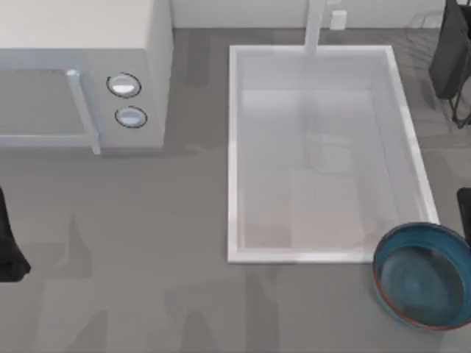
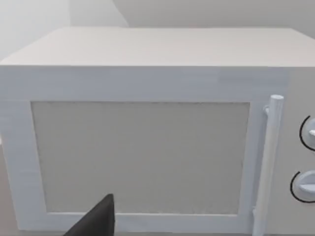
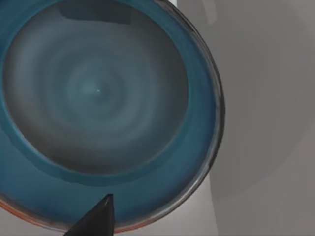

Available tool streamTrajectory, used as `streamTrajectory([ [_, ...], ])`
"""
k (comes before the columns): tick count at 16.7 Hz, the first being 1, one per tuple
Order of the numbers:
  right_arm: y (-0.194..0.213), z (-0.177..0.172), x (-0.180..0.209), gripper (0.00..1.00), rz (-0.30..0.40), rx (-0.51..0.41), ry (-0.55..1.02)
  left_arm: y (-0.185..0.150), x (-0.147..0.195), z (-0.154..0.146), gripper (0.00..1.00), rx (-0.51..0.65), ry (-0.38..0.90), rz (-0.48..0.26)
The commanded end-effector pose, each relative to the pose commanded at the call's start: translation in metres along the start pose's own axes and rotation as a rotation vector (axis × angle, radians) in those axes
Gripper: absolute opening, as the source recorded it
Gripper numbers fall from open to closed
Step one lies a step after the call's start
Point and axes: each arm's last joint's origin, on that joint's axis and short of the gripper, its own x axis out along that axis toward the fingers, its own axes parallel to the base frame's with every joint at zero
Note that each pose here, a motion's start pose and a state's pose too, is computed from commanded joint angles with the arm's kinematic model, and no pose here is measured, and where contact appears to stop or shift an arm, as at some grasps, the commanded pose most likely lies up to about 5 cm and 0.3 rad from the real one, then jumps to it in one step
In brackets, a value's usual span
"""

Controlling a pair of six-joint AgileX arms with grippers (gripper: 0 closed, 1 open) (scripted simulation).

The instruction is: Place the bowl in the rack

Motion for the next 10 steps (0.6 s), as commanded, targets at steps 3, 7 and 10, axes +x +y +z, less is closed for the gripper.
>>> streamTrajectory([
  [3,0.0,0.0,0.0,1.0,0.0,0.0,0.0,0.0,0.0,0.0,1.0,0.0,0.0,0.0],
  [7,-0.001,0.001,0.01,1.0,0.0,0.001,0.002,0.0,0.0,0.0,1.0,0.0,0.0,0.0],
  [10,0.001,0.005,0.04,1.0,0.001,-0.001,-0.003,0.0,0.0,0.0,1.0,0.0,0.0,0.0],
])
